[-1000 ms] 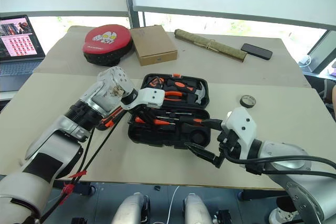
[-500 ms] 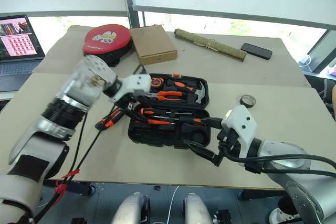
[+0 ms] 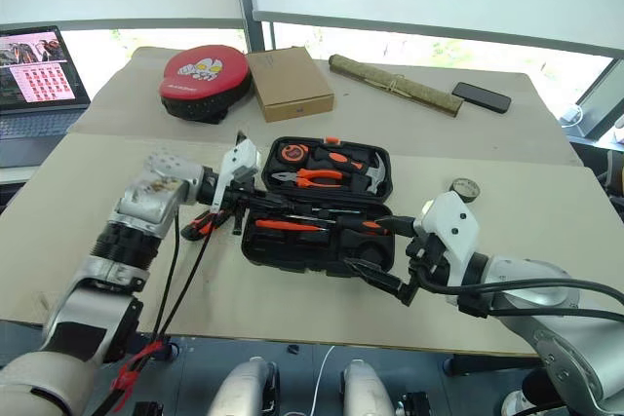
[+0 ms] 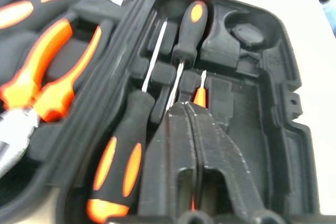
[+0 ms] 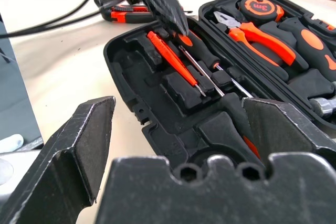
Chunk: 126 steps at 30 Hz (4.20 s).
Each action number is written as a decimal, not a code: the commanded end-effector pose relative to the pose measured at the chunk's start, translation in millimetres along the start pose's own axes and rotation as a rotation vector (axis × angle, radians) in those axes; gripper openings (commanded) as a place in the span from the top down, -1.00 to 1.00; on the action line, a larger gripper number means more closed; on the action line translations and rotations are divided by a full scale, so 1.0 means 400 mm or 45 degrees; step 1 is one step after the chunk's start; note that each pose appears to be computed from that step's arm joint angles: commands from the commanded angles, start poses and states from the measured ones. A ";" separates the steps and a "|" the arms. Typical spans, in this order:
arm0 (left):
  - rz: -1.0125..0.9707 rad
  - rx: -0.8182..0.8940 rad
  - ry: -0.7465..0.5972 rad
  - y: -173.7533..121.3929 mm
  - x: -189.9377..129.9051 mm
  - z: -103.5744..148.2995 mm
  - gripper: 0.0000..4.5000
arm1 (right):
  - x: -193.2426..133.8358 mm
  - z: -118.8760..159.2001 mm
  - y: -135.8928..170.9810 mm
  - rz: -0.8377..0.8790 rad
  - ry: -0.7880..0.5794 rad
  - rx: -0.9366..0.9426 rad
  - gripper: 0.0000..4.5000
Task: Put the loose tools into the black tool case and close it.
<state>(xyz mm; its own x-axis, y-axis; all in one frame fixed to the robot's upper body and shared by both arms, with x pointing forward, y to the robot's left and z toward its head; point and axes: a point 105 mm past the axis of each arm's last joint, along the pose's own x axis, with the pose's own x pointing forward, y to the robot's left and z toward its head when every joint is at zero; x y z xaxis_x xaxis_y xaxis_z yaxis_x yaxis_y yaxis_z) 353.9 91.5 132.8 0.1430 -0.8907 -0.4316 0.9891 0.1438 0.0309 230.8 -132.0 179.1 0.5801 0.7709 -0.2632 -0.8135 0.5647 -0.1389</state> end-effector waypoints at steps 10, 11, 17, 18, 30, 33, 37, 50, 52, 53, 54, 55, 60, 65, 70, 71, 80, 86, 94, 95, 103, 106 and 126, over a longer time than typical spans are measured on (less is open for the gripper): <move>0.047 0.081 0.069 -0.010 0.027 -0.060 0.98 | -0.003 0.023 -0.003 -0.016 -0.041 -0.035 -1.00; 0.059 0.080 0.078 -0.008 0.026 -0.069 0.98 | -0.002 0.023 -0.004 -0.017 -0.043 -0.032 -1.00; 0.088 0.093 0.098 -0.009 0.015 -0.098 0.98 | 0.002 0.021 -0.008 -0.023 -0.045 -0.019 -1.00; 0.094 0.096 0.103 -0.010 0.014 -0.102 0.98 | 0.002 0.020 -0.009 -0.024 -0.045 -0.017 -1.00; 0.193 0.106 0.012 -0.007 -0.019 -0.087 0.98 | 0.007 0.019 -0.017 -0.019 -0.044 -0.031 -1.00; 0.224 0.145 -0.130 -0.012 -0.074 0.000 0.98 | 0.014 0.025 -0.021 -0.007 -0.052 -0.060 -1.00; 0.352 0.110 -0.251 -0.042 -0.211 0.083 0.76 | 0.025 0.048 -0.031 0.038 -0.081 -0.114 -1.00; 1.018 -0.236 0.186 -0.137 -0.542 -0.170 -0.98 | 0.082 0.078 -0.016 0.355 -0.101 -0.240 -1.00; 1.001 -0.234 0.173 -0.128 -0.525 -0.154 -0.98 | 0.086 0.079 -0.018 0.360 -0.102 -0.242 -1.00; 0.988 -0.230 0.161 -0.118 -0.509 -0.141 -0.98 | 0.087 0.079 -0.018 0.361 -0.102 -0.243 -1.00; 0.975 -0.228 0.155 -0.109 -0.495 -0.130 -0.98 | 0.087 0.079 -0.018 0.360 -0.102 -0.244 -1.00; 0.954 -0.232 0.183 -0.095 -0.473 -0.127 -0.98 | 0.086 0.079 -0.016 0.356 -0.103 -0.239 -1.00; 0.881 -0.258 0.300 -0.012 -0.378 -0.105 -0.98 | 0.074 0.070 -0.001 0.333 -0.094 -0.218 -1.00; 0.811 -0.267 0.404 0.051 -0.292 -0.075 -0.98 | 0.062 0.057 0.013 0.274 -0.085 -0.198 -1.00; 0.714 -0.261 0.565 0.067 -0.239 -0.110 -0.98 | 0.059 0.046 0.029 0.240 -0.071 -0.196 -1.00; 0.704 -0.258 0.588 0.068 -0.235 -0.118 -0.98 | 0.058 0.045 0.030 0.235 -0.068 -0.196 -1.00; 0.689 -0.295 0.699 0.070 -0.245 -0.190 -0.64 | 0.061 0.046 0.026 0.192 -0.069 -0.216 -1.00; 0.831 -0.252 0.514 0.114 -0.291 -0.119 0.22 | 0.059 0.051 0.024 0.182 -0.075 -0.216 -1.00; 0.371 0.270 0.016 0.039 -0.176 0.157 0.28 | 0.048 0.044 0.019 0.170 -0.065 -0.182 -1.00; 0.276 0.308 0.021 0.016 -0.156 0.159 0.28 | 0.048 0.043 0.018 0.168 -0.064 -0.176 -1.00; -0.194 0.511 0.319 -0.080 -0.048 0.094 0.28 | 0.037 0.012 0.015 0.133 -0.007 -0.143 -1.00; -0.279 0.539 0.393 -0.094 -0.019 0.078 0.28 | 0.026 -0.003 0.015 0.095 0.008 -0.127 -1.00; -0.268 0.433 0.624 -0.069 0.057 0.030 0.28 | 0.007 -0.014 0.027 -0.008 -0.013 -0.091 -1.00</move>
<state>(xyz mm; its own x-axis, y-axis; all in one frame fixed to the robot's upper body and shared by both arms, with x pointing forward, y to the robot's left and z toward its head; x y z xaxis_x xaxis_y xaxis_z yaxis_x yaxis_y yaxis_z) 323.5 60.8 135.2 -0.0480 -0.6005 -0.7982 0.9566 -0.2576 0.1362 222.4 -125.7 159.6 0.5685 0.7694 -0.2912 -0.8221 0.5451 -0.1646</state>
